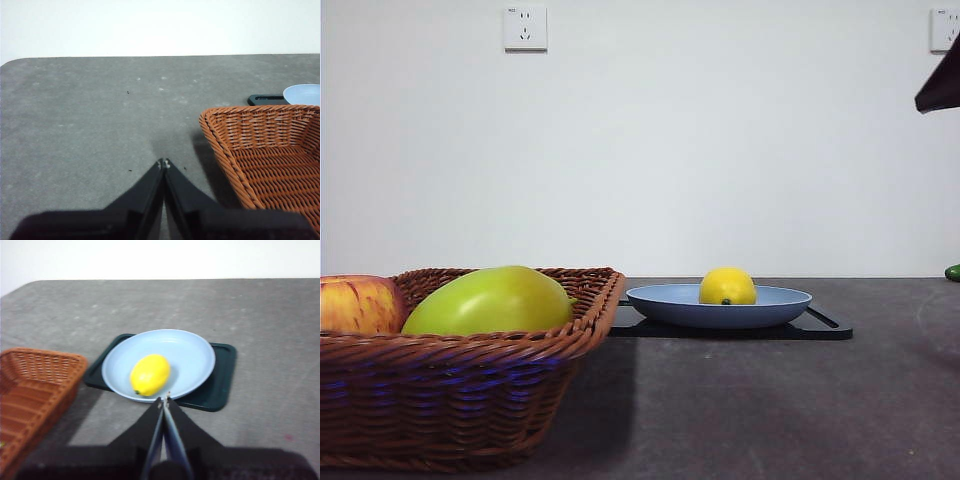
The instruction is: Take the lemon from the basket,put the lemon in the plate,hand out the plate
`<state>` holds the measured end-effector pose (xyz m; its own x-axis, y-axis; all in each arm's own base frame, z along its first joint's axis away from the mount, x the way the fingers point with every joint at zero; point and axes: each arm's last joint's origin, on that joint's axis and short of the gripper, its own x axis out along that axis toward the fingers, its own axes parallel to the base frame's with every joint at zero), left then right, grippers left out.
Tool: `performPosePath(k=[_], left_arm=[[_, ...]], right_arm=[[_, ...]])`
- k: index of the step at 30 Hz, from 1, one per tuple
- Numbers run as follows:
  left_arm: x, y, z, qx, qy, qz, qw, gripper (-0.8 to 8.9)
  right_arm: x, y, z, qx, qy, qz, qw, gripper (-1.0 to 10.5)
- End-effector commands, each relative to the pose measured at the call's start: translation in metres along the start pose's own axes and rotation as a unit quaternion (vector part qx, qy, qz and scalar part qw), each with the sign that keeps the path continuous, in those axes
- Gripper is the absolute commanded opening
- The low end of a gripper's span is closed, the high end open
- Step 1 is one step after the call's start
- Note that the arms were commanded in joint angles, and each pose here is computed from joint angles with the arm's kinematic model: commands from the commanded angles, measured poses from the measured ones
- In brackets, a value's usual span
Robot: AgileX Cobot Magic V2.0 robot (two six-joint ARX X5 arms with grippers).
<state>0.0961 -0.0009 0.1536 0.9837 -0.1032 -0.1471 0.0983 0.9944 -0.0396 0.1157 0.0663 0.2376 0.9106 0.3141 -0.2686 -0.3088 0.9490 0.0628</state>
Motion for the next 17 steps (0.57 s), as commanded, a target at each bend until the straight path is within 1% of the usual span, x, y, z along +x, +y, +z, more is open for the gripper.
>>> performPosePath(k=[1, 3, 4, 6, 9, 12, 13, 17], left_arm=[[0.001, 0.0, -0.003, -0.004, 0.001, 0.001, 1.0, 0.08], [0.001, 0.0, -0.003, -0.004, 0.001, 0.001, 1.0, 0.08], [0.001, 0.0, -0.003, -0.004, 0.001, 0.001, 1.0, 0.08], [0.001, 0.0, -0.003, -0.004, 0.001, 0.002, 1.0, 0.08], [0.001, 0.0, -0.003, -0.004, 0.001, 0.0, 1.0, 0.08], [0.001, 0.001, -0.003, -0.004, 0.001, 0.002, 1.0, 0.08], [0.001, 0.001, -0.003, -0.004, 0.001, 0.002, 1.0, 0.08], [0.001, 0.0, -0.003, -0.004, 0.001, 0.001, 1.0, 0.08]], right_arm=[[-0.006, -0.003, 0.0, -0.044, 0.005, -0.012, 0.999, 0.0], [-0.013, -0.011, -0.006, -0.065, 0.008, -0.022, 0.998, 0.0], [-0.016, -0.014, -0.01, -0.066, 0.005, -0.012, 0.998, 0.0], [-0.02, -0.021, -0.018, -0.054, -0.008, 0.008, 0.999, 0.0], [-0.025, -0.032, -0.03, -0.038, -0.028, 0.013, 0.999, 0.0], [-0.028, -0.041, -0.041, -0.028, -0.043, -0.011, 0.999, 0.0], [-0.028, -0.044, -0.046, -0.025, -0.047, -0.026, 0.998, 0.0], [-0.026, -0.05, -0.061, -0.02, -0.053, -0.058, 0.997, 0.0]])
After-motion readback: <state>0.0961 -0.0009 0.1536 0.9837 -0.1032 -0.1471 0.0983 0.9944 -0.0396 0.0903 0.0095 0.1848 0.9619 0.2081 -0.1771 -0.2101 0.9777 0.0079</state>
